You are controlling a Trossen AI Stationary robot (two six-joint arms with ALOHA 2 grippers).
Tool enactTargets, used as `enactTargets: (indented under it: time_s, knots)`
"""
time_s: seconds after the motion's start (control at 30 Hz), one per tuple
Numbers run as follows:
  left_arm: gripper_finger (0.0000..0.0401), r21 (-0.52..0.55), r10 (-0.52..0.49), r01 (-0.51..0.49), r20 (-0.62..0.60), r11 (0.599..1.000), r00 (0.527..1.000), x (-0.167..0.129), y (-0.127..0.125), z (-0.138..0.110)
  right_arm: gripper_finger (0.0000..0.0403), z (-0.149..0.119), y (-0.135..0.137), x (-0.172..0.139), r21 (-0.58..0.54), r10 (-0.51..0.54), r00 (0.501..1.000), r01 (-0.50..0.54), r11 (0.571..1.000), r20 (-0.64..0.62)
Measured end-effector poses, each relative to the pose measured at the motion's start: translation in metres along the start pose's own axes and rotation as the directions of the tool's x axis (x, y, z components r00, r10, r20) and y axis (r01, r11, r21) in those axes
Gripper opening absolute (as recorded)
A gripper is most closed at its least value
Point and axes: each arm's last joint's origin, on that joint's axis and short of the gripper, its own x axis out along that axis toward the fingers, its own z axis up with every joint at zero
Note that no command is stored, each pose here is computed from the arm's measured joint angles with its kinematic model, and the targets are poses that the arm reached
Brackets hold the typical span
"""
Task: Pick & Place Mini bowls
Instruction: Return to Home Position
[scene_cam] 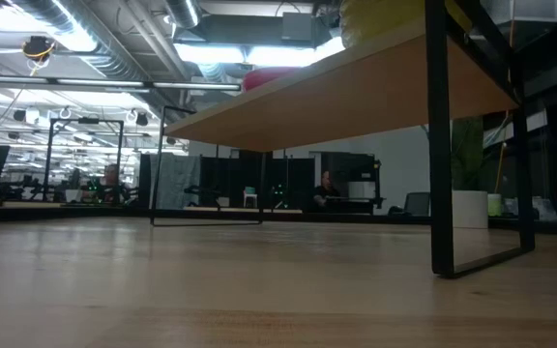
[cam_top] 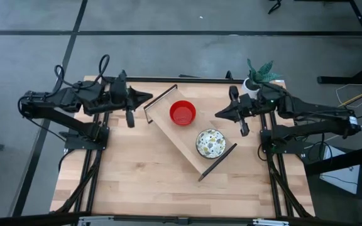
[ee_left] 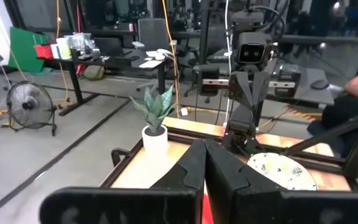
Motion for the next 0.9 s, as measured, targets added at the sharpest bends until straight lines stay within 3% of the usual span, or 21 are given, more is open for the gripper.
enactTargets:
  time_s: [0.47, 0.63, 0.9]
  knots:
    - [0.0001, -0.048, -0.063, 0.068, 0.107, 0.997, 0.992, -0.019, 0.012, -0.046, 0.0000, -0.001, 0.020, -0.017, 0.008, -0.103, 0.994, 0.103, 0.995, -0.022]
    - [0.0002, -0.057, -0.062, 0.070, 0.131, 0.996, 0.989, -0.025, 0.017, -0.066, 0.0000, -0.025, 0.022, -0.020, 0.015, -0.149, 0.989, 0.149, 0.989, -0.010]
    - [0.0001, -0.069, -0.062, 0.074, 0.162, 0.995, 0.985, -0.043, 0.027, -0.088, 0.0000, -0.063, 0.024, -0.037, 0.073, -0.195, 0.975, 0.187, 0.980, 0.110]
